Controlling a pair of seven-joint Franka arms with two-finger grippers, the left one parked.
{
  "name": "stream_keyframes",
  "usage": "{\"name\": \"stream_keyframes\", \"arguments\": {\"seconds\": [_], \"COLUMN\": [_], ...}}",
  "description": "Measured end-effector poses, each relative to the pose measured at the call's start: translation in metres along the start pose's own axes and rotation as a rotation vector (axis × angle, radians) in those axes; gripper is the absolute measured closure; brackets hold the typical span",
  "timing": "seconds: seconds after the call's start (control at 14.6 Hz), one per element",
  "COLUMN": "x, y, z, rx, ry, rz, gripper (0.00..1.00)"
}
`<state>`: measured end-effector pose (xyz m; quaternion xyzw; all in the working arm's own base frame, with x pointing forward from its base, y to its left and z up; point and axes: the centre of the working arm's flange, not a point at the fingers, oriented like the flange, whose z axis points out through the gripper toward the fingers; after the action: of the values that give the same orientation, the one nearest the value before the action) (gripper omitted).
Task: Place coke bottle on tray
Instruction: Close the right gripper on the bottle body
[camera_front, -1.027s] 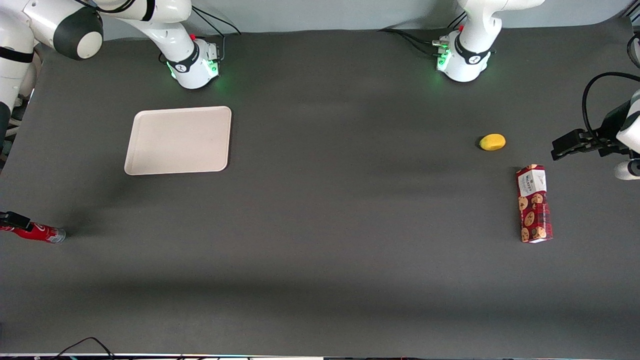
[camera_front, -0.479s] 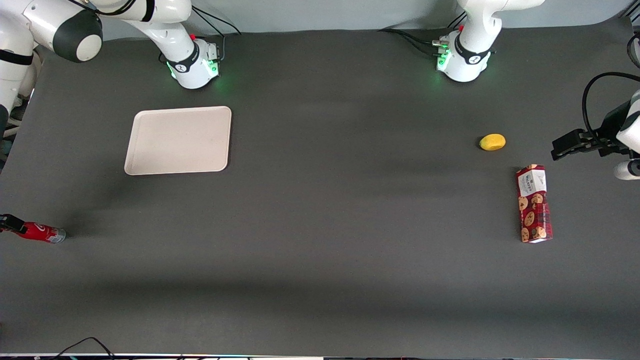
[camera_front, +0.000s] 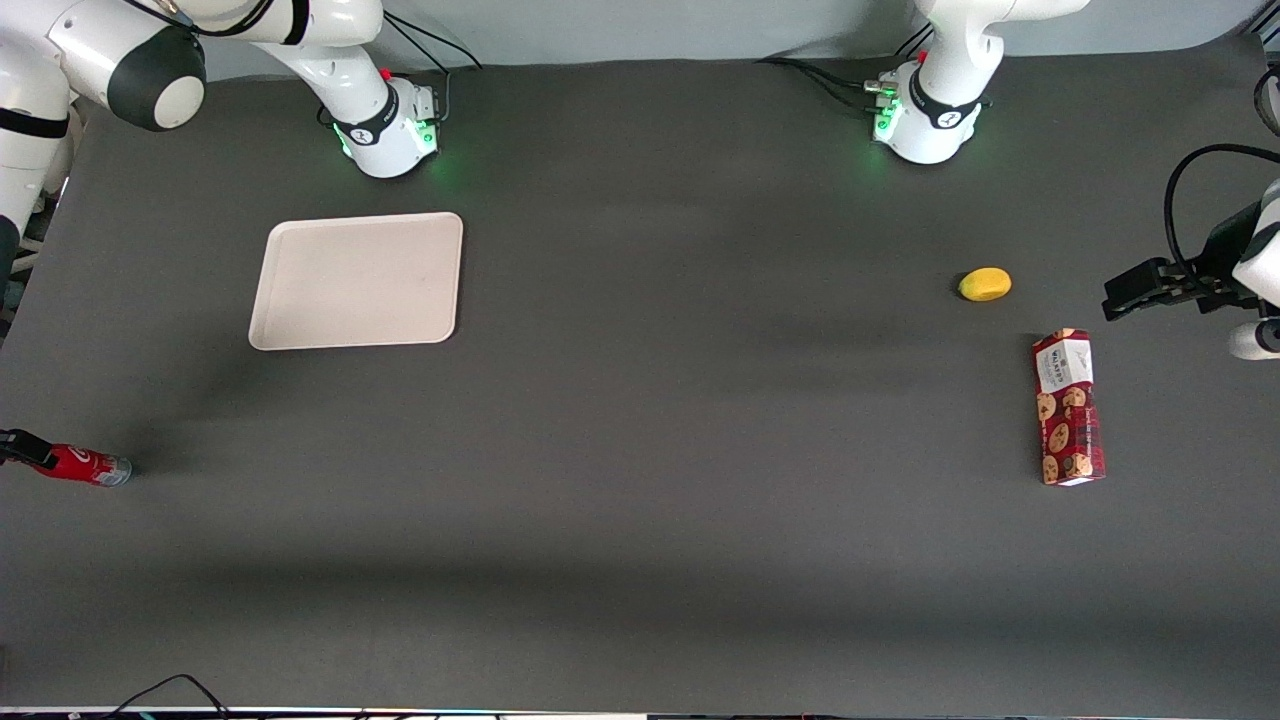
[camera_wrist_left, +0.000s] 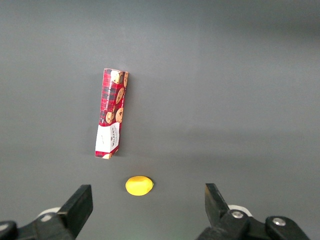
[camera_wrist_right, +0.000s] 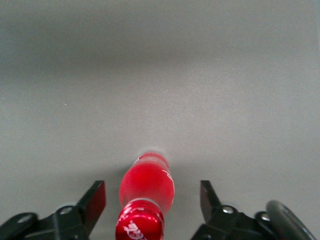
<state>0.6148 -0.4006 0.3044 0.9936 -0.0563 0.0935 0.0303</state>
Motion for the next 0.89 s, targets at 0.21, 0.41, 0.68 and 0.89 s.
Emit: {"name": "stream_keyframes", "arguments": {"seconds": [0.21,0.41,0.68,0.89], "x": [-0.0002,-0.0003,-0.0019,0.0041], "y": [-0.0014,-0.0050,-0.0079,-0.0084], "z": [0.0011,0.0026,0.0044,-0.0025], "rx": [0.006,0.019,0.040,0.031], "ry": [-0.005,-0.017,-0.038,-0.029], "rz": [-0.001,-0.004,-0.006,-0.017], "gripper": [0.09,0.08,0.19,0.56]}}
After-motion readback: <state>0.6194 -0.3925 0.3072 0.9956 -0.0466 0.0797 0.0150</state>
